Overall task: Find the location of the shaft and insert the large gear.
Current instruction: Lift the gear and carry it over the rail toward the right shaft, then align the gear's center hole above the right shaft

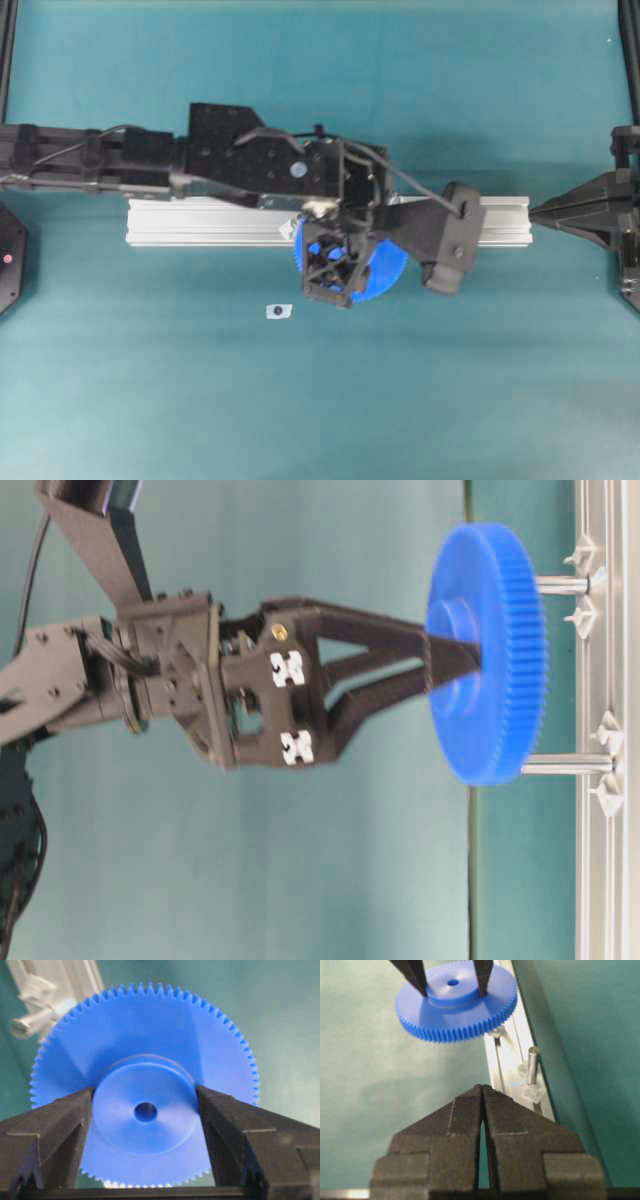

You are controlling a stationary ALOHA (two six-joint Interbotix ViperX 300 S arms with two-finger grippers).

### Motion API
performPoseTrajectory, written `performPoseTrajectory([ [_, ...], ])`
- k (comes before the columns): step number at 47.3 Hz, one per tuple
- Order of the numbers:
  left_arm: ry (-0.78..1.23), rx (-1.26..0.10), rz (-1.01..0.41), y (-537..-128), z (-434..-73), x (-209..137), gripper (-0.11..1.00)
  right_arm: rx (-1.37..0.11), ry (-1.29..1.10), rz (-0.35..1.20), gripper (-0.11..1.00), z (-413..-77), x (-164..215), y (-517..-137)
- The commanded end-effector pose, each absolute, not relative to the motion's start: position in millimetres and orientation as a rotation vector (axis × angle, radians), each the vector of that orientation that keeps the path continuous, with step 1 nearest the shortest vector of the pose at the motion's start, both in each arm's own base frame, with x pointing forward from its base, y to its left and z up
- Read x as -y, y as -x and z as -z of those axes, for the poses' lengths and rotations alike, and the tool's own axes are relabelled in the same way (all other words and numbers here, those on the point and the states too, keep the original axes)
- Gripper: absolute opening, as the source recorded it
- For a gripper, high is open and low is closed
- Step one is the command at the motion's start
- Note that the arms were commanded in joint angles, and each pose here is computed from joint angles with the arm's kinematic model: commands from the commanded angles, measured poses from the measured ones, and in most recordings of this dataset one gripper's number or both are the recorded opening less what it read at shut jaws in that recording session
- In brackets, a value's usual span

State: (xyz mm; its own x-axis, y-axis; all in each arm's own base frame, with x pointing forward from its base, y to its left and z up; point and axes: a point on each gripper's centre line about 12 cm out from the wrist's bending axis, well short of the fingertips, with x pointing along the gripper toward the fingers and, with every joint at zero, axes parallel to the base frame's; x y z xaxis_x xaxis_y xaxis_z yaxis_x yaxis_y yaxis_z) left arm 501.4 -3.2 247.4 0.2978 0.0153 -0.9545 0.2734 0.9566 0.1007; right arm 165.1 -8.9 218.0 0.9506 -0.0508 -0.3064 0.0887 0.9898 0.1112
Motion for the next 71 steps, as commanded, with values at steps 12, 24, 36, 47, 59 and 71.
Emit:
performPoseTrajectory([
  [12, -0.288, -1.194, 0.168, -514.6, -282.5, -3.4, 0.71, -0.298, -0.135, 0.074, 0.01, -221.6, 9.2, -166.4],
  [24, -0.302, -1.196, 0.171, -523.8, -287.5, -12.3, 0.71, -0.295, -0.135, 0.073, 0.01, -222.0, 9.2, -166.3],
  [36, -0.296, -1.211, 0.159, -532.0, -283.0, -24.7, 0.71, -0.295, -0.135, 0.073, 0.01, -222.0, 9.2, -166.3],
  [47, -0.297, -1.213, 0.152, -539.2, -275.3, -34.9, 0.71, -0.295, -0.135, 0.073, 0.01, -222.0, 9.2, -166.3],
  [59, -0.288, -1.205, 0.135, -547.1, -271.2, -44.7, 0.71, -0.295, -0.135, 0.073, 0.01, -222.0, 9.2, -166.3],
  [71, -0.29, -1.215, 0.134, -550.6, -263.5, -50.9, 0.71, -0.294, -0.135, 0.073, 0.01, -222.7, 9.2, -166.4],
])
